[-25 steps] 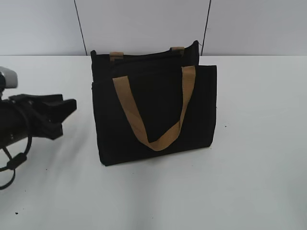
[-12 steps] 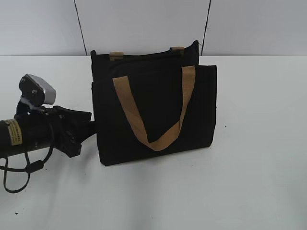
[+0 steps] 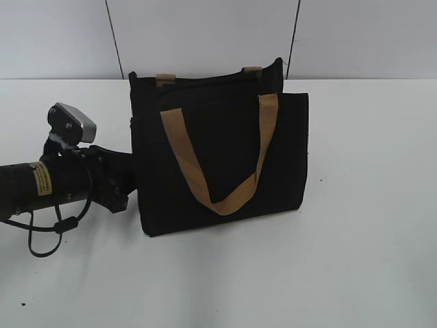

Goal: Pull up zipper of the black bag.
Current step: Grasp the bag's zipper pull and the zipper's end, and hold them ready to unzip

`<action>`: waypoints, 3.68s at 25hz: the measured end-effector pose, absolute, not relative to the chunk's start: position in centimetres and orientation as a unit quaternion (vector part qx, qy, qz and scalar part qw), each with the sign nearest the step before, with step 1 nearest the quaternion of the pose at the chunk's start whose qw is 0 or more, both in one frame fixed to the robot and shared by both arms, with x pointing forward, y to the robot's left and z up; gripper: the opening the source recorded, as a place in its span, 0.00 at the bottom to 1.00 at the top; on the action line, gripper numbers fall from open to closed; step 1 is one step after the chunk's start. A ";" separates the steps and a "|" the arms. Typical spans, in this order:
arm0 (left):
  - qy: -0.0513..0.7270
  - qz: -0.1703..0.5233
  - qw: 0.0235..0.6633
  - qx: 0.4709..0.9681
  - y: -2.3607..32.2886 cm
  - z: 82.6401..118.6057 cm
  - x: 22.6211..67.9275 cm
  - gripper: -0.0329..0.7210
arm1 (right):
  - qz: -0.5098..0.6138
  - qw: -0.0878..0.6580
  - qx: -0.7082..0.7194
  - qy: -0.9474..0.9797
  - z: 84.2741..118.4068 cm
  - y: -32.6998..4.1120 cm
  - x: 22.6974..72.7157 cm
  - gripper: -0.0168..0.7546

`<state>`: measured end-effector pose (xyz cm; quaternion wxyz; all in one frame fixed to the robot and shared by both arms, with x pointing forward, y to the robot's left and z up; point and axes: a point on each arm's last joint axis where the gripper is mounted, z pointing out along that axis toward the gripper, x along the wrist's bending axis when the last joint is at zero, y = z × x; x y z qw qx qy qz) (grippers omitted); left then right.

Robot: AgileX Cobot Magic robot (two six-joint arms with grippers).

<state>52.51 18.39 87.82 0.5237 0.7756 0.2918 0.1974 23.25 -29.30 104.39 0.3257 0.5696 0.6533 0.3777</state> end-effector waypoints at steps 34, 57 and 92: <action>0.291 0.249 0.537 0.751 19.1 93.8 53.0 0.08 | 0.378 0.326 0.570 0.653 104.4 -29.3 23.2 0.75; 0.256 0.301 0.574 0.717 18.9 104.6 47.9 0.08 | 0.379 0.325 0.570 0.653 104.4 -29.3 23.2 0.75; 0.253 0.317 0.585 0.703 18.7 106.3 48.6 0.08 | 0.447 0.061 0.346 0.823 107.9 -13.4 50.0 0.75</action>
